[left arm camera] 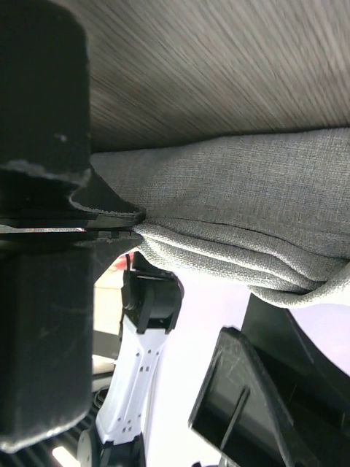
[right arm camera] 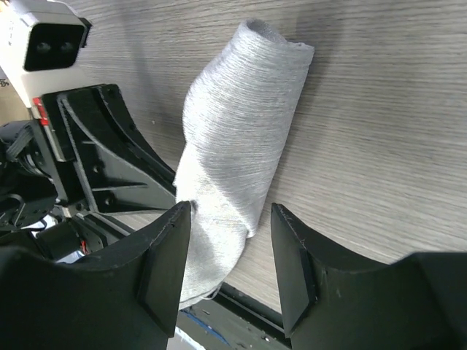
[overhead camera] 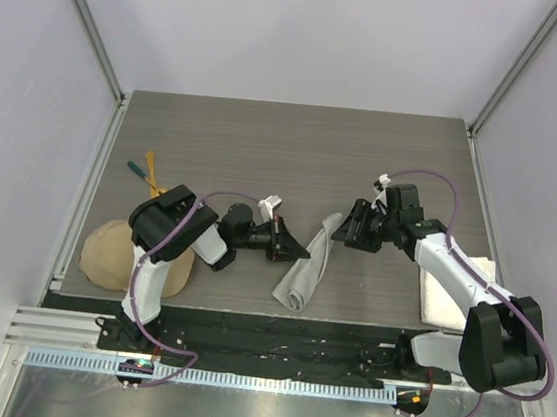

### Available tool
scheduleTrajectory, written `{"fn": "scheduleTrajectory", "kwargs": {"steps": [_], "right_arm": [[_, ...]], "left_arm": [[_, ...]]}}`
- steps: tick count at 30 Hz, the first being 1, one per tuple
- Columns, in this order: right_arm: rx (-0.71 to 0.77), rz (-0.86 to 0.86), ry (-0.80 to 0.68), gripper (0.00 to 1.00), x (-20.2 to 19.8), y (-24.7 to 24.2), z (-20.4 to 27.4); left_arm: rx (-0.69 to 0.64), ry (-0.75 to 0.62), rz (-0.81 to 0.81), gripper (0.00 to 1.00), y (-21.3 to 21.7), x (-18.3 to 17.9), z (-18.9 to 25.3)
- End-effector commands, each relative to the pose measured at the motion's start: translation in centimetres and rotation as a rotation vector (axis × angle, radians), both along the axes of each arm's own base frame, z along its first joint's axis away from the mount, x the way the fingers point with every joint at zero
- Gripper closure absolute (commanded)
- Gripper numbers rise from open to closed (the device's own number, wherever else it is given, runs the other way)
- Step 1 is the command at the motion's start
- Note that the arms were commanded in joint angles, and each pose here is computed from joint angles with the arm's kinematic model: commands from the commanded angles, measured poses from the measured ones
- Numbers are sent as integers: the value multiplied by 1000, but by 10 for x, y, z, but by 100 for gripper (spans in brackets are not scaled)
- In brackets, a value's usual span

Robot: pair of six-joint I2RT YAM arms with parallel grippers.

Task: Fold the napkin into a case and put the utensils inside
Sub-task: Turn over the smaller rectangle folded napkin at the center of the board, then smooth out the smaller rectangle-folded napkin at the center of the board.

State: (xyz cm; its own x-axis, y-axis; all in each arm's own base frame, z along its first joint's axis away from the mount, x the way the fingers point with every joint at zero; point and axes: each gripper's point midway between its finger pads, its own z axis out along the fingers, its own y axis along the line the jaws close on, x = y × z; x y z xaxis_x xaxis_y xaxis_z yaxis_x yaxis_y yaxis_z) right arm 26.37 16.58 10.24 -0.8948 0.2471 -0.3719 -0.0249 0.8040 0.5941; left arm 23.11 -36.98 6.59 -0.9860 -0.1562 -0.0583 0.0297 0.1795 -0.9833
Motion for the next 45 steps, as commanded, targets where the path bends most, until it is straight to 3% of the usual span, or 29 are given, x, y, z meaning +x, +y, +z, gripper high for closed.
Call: {"fn": "scheduleTrajectory", "kwargs": {"steps": [1,6,10,18,21,22,27,28,29,30,31,32,33,34,36,38,39,41,42,44,45], "right_arm": [[9,3,-51,47,17,13,10],[27,36,-30,46,15,31,0],[47,72,-41,46,21,52,0],[85,105,-43,47,47,88,0],[89,109,-45,47,53,100,5],[82,108,-33,46,54,102,1],[95,122,3,46,60,121,-5],[97,127,4,46,61,124,-6],[95,135,-1,46,63,129,-5],[92,134,5,46,63,132,-6],[100,134,10,46,63,135,-4],[104,130,16,46,66,137,-6],[110,125,22,46,67,139,-6],[108,122,27,46,69,139,-7],[91,128,24,46,72,138,-3],[62,112,-20,45,77,133,6],[54,118,-36,45,74,130,14],[46,159,-34,44,69,126,15],[56,185,-29,44,65,127,15],[57,216,-27,45,61,127,10],[92,255,-26,45,56,133,13]], "left_arm": [[-118,-91,-15,98,11,6,28],[-89,-86,3,92,18,12,20],[-56,-75,39,78,33,17,8],[-78,-53,48,77,39,20,2],[-77,-67,71,67,47,20,3],[-66,-65,80,54,52,20,1],[-3,-118,105,22,73,21,10],[12,-129,108,11,75,21,13],[90,-47,113,8,81,17,-4],[104,-150,114,8,85,19,14],[155,-167,113,7,89,21,13],[245,-182,160,6,96,30,11],[364,-115,142,6,109,14,4],[420,-210,142,6,115,19,13],[520,-250,187,10,134,16,23],[538,-272,197,17,138,13,31],[515,-285,194,30,134,9,38],[478,-281,191,40,125,0,44],[476,-296,157,56,113,-11,44],[445,-307,100,69,91,-24,45],[430,-309,89,85,83,-27,46]]}}
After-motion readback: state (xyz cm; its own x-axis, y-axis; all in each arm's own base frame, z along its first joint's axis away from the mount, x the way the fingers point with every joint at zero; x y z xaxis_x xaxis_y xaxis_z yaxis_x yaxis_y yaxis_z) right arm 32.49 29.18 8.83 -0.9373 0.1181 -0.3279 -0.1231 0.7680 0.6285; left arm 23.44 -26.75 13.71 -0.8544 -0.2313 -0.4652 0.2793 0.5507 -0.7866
